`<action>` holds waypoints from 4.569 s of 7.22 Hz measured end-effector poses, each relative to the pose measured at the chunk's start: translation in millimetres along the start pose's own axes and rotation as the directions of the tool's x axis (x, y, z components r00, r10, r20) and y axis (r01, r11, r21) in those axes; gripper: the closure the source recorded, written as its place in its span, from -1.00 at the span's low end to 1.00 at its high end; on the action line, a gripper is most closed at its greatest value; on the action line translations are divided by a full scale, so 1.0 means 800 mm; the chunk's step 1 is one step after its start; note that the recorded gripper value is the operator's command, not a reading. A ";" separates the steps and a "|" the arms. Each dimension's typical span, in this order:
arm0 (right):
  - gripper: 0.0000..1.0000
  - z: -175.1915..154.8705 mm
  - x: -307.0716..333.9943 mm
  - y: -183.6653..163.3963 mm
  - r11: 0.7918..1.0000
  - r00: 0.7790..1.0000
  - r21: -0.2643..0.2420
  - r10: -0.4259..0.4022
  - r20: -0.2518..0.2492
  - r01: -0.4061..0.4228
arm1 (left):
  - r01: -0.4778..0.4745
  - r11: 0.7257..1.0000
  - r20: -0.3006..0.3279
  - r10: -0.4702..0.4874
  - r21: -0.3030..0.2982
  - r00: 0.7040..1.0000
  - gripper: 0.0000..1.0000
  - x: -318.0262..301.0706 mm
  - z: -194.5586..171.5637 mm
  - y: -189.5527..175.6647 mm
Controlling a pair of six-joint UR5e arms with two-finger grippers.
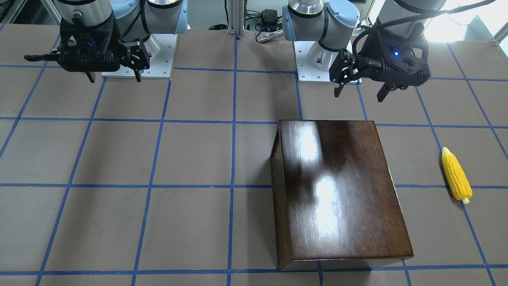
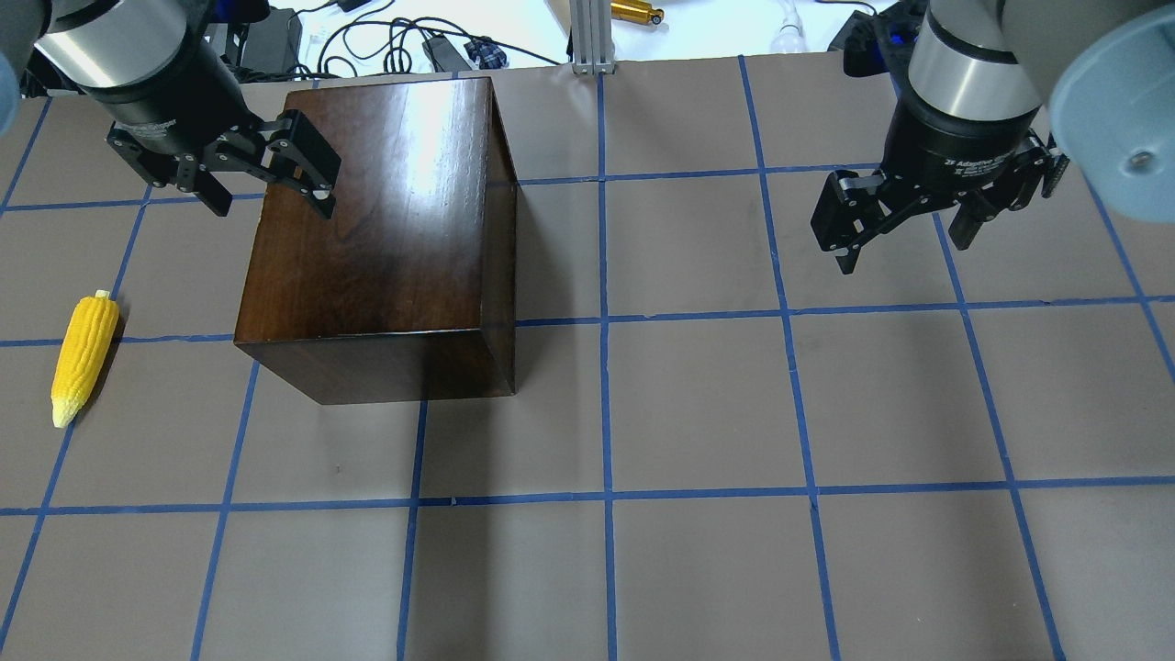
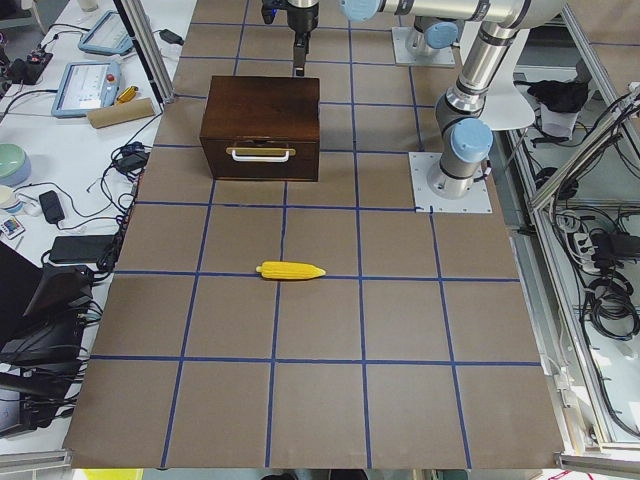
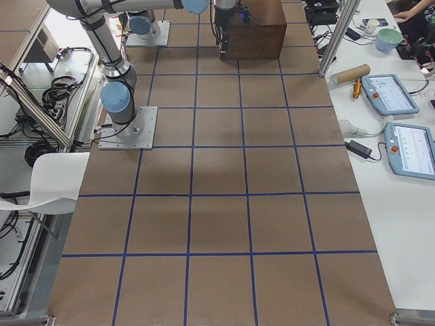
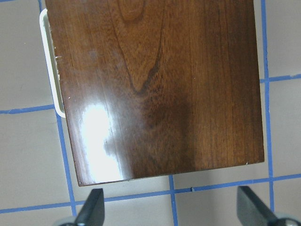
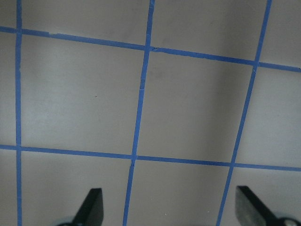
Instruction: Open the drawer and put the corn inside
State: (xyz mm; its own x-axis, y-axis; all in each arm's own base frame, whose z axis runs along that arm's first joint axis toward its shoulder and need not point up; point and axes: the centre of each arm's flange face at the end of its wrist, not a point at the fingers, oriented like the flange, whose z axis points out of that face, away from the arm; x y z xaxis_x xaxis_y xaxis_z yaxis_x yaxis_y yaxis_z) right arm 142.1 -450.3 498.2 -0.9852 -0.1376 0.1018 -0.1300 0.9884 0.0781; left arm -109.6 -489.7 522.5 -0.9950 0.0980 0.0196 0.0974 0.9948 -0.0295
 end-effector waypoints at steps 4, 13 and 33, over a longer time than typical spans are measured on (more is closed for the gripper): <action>-1.00 0.000 0.000 0.000 1.000 1.000 0.000 0.001 0.000 -0.001 | 0.000 1.000 0.001 0.000 0.001 1.000 -1.00 0.000 0.000 -0.001; -1.00 0.000 0.000 0.000 1.000 1.000 0.000 0.000 0.000 0.000 | 0.107 0.994 0.027 -0.106 -0.035 0.994 -1.00 -0.090 0.020 -0.017; -1.00 0.000 0.000 0.000 1.000 1.000 0.000 0.001 0.000 -0.001 | 0.049 0.999 -0.403 -0.052 -0.019 0.914 -1.00 -0.337 0.282 -0.136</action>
State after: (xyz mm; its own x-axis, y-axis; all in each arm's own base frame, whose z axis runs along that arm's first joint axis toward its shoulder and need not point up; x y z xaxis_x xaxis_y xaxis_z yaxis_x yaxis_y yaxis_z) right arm 142.1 -450.3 498.2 -0.9853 -0.1370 0.1019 -0.1294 0.9885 0.0776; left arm 143.1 -630.5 295.2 -0.9050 0.0486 0.4227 0.0493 0.9987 -0.0094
